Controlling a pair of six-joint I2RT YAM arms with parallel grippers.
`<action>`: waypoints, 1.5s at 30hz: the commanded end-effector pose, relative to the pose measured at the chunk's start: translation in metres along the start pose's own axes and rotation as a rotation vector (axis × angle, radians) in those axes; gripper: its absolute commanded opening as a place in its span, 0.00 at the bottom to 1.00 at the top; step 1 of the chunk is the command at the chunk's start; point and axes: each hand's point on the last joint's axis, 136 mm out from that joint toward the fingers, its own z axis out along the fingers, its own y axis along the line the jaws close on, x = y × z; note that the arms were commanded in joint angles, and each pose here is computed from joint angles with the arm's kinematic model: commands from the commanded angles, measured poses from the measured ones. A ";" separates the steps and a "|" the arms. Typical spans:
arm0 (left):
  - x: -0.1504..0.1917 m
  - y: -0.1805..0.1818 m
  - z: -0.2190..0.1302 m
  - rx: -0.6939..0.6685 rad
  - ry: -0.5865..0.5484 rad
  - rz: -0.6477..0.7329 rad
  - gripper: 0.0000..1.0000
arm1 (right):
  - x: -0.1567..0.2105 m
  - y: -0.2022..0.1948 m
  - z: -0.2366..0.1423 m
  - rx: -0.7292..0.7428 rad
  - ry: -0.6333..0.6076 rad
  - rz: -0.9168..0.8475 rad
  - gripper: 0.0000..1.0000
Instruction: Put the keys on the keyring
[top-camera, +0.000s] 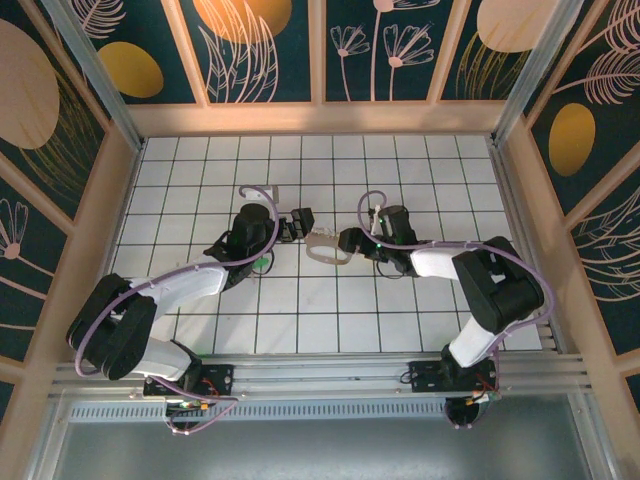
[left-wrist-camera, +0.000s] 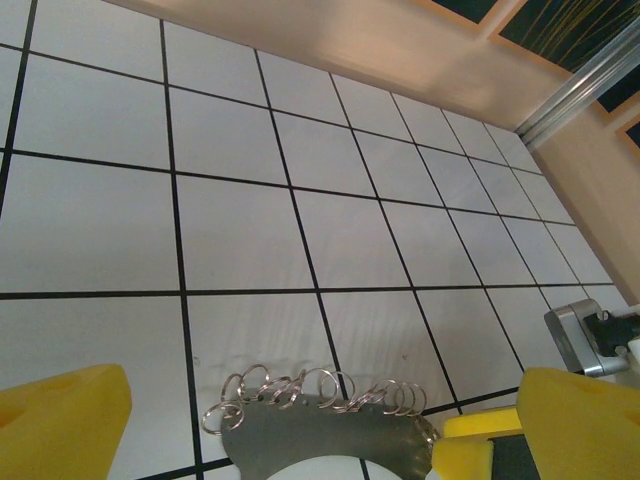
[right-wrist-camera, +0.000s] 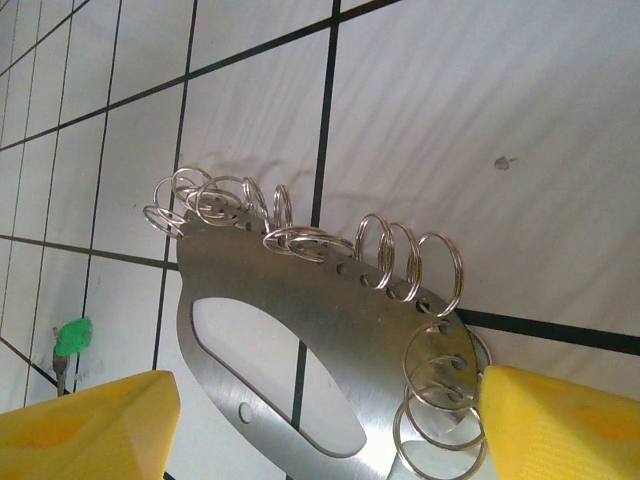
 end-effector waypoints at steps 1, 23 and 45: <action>-0.007 -0.010 0.001 0.034 -0.021 -0.005 0.99 | -0.014 0.006 -0.003 -0.012 -0.046 -0.026 0.78; -0.007 0.013 -0.022 -0.069 -0.051 -0.010 0.99 | 0.015 0.034 -0.015 0.021 -0.016 -0.127 0.72; -0.063 0.031 -0.063 -0.272 -0.208 0.053 0.99 | 0.035 0.097 0.065 -0.080 0.097 -0.133 0.72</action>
